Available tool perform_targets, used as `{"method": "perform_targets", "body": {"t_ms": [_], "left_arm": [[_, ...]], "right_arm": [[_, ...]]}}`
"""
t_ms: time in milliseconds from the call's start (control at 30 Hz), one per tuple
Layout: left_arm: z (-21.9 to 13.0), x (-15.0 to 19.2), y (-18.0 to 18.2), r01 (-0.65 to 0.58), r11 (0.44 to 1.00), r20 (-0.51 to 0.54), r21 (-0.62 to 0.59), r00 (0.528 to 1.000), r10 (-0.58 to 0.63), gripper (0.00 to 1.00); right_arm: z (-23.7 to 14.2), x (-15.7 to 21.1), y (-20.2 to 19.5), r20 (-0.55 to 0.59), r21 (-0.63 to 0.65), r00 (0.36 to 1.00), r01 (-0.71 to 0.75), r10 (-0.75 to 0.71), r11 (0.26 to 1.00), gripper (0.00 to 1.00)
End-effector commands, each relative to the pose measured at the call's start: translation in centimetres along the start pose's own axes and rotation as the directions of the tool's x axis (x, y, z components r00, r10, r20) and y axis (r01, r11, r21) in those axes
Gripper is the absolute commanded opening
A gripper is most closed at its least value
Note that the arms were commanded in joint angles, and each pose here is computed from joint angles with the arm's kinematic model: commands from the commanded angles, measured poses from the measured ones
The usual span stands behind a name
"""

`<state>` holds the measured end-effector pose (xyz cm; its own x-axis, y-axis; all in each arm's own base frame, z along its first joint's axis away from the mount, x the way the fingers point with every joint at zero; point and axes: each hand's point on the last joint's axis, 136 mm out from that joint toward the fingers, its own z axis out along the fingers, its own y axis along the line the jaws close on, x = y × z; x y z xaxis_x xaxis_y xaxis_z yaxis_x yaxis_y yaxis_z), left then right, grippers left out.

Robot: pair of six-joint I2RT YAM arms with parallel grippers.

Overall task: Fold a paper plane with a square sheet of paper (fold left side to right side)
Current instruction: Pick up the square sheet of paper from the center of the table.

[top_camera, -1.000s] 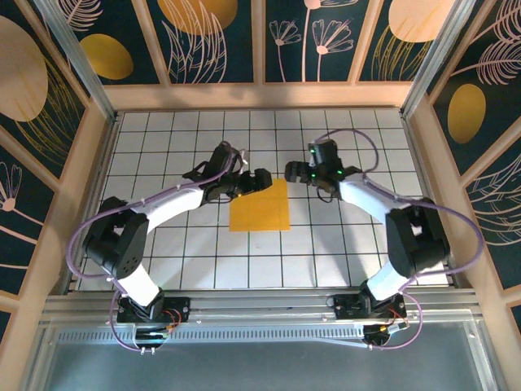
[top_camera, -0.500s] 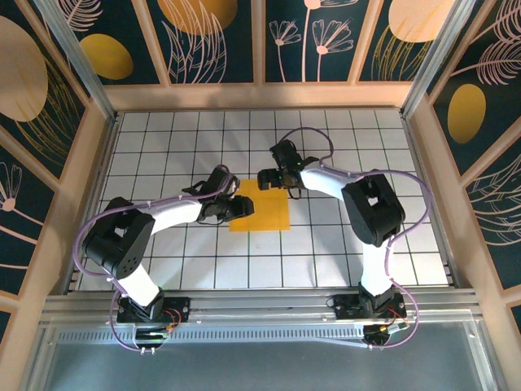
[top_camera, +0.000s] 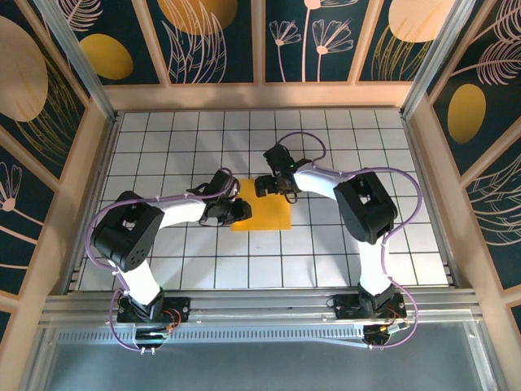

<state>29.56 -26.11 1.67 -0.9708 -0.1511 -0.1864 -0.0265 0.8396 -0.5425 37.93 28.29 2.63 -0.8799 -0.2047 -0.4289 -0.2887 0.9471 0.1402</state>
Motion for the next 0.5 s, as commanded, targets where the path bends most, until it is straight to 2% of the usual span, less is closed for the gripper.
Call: {"method": "perform_targets", "body": {"t_ms": [0,167,267,467], "left_arm": [[0.9,0.9,2.0,0.029,0.998,-0.025,-0.057,0.999,-0.03,0.27],[0.9,0.7,1.5,0.031,0.999,-0.016,-0.034,0.999,-0.032,0.27],[0.7,0.5,1.1,0.033,0.999,-0.008,-0.016,0.999,-0.034,0.27],[0.5,0.4,0.4,0.051,0.998,0.003,0.024,0.999,-0.051,0.27]], "right_arm": [[0.5,1.6,1.0,-0.072,0.002,0.997,0.032,-0.032,0.999,0.93],[-0.3,2.2,2.4,-0.093,0.0,0.993,0.068,-0.068,0.998,0.9],[-0.5,2.6,2.8,-0.108,-0.003,0.991,0.079,-0.078,0.997,0.85],[-0.4,2.8,2.8,-0.134,0.004,0.988,0.076,-0.075,0.997,0.63]]}}
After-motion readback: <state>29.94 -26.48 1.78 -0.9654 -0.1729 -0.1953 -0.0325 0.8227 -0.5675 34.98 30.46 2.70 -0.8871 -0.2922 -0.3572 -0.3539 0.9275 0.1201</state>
